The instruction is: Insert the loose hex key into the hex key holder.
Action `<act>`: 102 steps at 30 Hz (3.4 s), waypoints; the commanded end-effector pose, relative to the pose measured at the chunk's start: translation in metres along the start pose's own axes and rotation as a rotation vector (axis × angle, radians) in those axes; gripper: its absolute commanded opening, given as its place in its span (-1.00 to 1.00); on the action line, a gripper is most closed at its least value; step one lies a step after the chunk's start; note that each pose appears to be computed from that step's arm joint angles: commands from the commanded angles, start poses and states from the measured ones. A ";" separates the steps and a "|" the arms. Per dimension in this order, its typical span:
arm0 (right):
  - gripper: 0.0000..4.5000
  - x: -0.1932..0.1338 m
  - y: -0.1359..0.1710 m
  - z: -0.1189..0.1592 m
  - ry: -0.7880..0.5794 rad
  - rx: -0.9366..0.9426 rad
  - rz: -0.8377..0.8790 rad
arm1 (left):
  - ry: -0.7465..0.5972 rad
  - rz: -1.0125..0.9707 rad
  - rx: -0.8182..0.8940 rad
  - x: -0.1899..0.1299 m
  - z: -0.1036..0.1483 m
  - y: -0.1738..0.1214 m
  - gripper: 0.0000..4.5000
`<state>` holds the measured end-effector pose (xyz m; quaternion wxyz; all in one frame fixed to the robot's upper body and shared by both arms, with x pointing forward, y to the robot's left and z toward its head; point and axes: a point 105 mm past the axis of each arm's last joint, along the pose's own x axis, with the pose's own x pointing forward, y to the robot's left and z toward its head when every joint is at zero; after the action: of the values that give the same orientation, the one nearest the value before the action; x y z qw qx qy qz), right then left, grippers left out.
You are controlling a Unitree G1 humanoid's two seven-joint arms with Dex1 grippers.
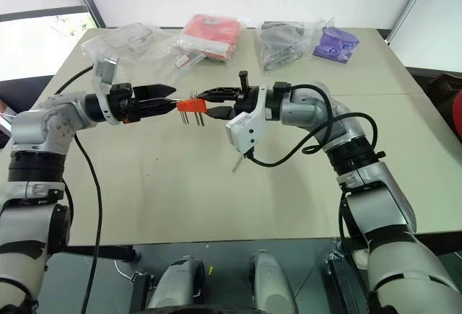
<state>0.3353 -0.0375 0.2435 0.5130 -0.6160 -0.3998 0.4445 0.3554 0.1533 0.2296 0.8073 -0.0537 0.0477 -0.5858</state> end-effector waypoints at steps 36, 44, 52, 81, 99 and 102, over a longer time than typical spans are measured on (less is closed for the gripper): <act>-0.55 0.010 -0.008 -0.019 0.129 0.045 -0.052 | -0.107 -0.040 0.205 0.051 0.019 -0.019 0.68; -0.55 0.011 -0.011 -0.022 0.143 0.038 -0.065 | -0.081 -0.002 0.188 0.051 0.011 -0.012 0.68; -0.55 0.010 -0.012 -0.023 0.154 0.028 -0.076 | -0.070 0.011 0.176 0.049 0.005 -0.010 0.05; -0.33 0.009 -0.001 -0.013 0.123 0.046 -0.058 | -0.087 0.056 0.183 0.047 0.004 -0.005 -1.00; 0.98 -0.055 0.009 -0.012 0.470 1.104 0.040 | 0.088 0.032 0.233 0.005 -0.021 -0.020 -1.00; 0.98 -0.047 0.007 -0.005 0.516 1.509 -0.071 | 0.074 0.044 0.243 0.007 -0.021 -0.021 -1.00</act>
<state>0.3304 -0.0848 0.2412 0.8509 -0.2703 0.0734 0.4444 0.3376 0.1418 0.2006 0.8180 0.0583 0.0341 -0.5712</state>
